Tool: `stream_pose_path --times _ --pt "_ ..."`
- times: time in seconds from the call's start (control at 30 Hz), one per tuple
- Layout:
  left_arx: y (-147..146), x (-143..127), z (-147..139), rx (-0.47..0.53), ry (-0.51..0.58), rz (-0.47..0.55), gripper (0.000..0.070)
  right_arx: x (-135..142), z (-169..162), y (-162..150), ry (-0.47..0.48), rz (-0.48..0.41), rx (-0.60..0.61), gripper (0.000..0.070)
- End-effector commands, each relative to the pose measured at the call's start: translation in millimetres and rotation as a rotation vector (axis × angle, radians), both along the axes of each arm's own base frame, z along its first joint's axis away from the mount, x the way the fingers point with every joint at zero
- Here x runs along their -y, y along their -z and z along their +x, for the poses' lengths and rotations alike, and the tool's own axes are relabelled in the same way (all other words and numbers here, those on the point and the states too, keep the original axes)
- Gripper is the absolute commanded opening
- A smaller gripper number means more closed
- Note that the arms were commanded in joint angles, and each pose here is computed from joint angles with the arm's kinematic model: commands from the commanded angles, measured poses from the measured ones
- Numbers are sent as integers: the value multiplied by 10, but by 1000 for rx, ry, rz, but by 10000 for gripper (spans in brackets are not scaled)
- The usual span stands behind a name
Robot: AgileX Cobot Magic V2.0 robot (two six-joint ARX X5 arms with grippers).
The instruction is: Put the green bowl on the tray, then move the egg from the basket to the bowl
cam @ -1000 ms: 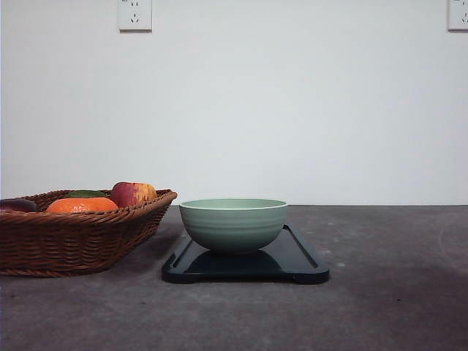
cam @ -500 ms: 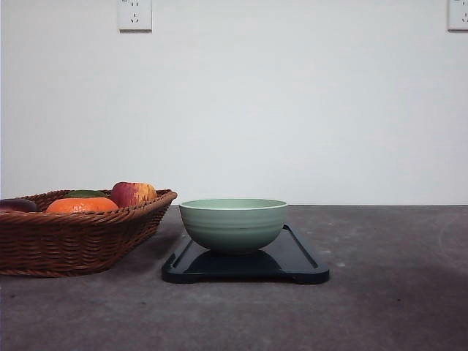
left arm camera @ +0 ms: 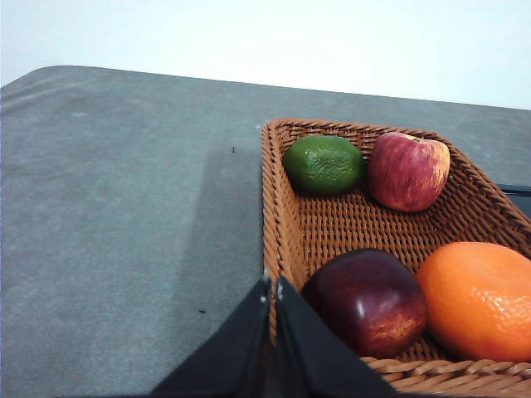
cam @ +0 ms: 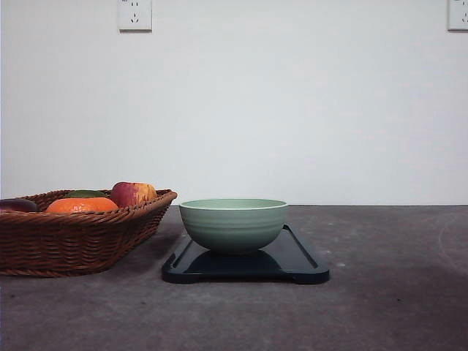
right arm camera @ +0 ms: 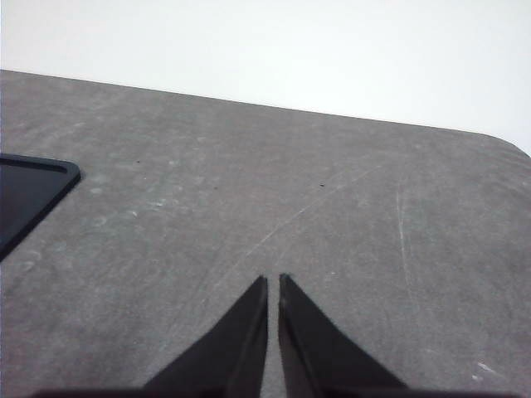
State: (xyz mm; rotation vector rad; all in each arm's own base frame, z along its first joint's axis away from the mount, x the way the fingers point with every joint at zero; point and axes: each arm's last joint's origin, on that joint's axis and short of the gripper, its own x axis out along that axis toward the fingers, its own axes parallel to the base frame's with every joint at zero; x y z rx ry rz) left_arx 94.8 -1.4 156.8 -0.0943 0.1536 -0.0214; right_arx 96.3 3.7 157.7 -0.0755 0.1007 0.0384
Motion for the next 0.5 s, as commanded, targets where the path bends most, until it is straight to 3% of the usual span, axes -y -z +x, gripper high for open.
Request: stream_pose_path --times 0.0,0.47 --pt "69 -3 8 -24 -5 11 0 1 4 1 4 13 9 16" --pt "69 -3 8 -24 -5 11 0 1 4 1 4 13 9 16"
